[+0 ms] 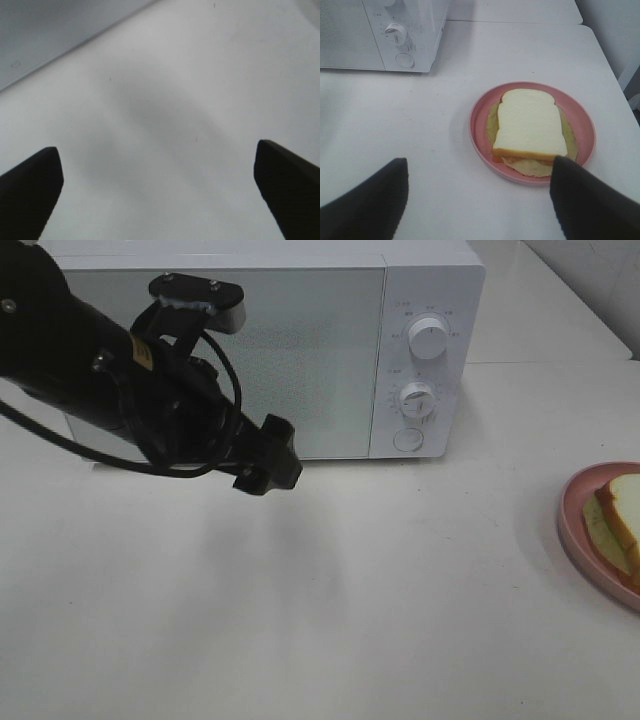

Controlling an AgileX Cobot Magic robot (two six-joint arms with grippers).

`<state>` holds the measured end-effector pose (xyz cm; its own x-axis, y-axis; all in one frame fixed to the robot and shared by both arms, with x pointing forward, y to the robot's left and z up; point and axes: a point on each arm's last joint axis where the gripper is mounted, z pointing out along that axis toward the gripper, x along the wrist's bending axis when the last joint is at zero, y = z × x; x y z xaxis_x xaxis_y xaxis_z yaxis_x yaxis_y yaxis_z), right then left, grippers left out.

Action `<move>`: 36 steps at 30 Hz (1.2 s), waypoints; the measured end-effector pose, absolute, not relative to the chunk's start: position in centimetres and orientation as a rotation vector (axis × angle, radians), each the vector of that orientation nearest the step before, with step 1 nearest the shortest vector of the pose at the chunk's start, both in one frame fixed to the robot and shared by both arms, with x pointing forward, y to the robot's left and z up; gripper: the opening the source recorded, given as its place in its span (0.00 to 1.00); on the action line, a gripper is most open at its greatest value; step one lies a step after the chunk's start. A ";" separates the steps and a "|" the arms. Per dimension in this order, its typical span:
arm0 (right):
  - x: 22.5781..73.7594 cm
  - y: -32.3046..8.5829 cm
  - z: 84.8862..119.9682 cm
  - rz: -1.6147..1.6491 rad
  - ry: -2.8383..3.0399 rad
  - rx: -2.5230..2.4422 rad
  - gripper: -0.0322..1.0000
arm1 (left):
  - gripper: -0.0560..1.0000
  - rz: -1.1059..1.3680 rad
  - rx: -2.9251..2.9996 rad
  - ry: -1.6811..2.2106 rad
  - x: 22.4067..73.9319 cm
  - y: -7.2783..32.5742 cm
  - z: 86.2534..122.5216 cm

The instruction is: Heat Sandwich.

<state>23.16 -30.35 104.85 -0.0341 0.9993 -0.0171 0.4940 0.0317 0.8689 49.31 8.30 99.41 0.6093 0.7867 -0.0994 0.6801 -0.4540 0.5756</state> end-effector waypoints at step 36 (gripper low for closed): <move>23.2 -30.3 104.9 0.921 1.614 1.545 0.76 | 0.99 0.172 2.100 1.919 43.4 27.0 109.2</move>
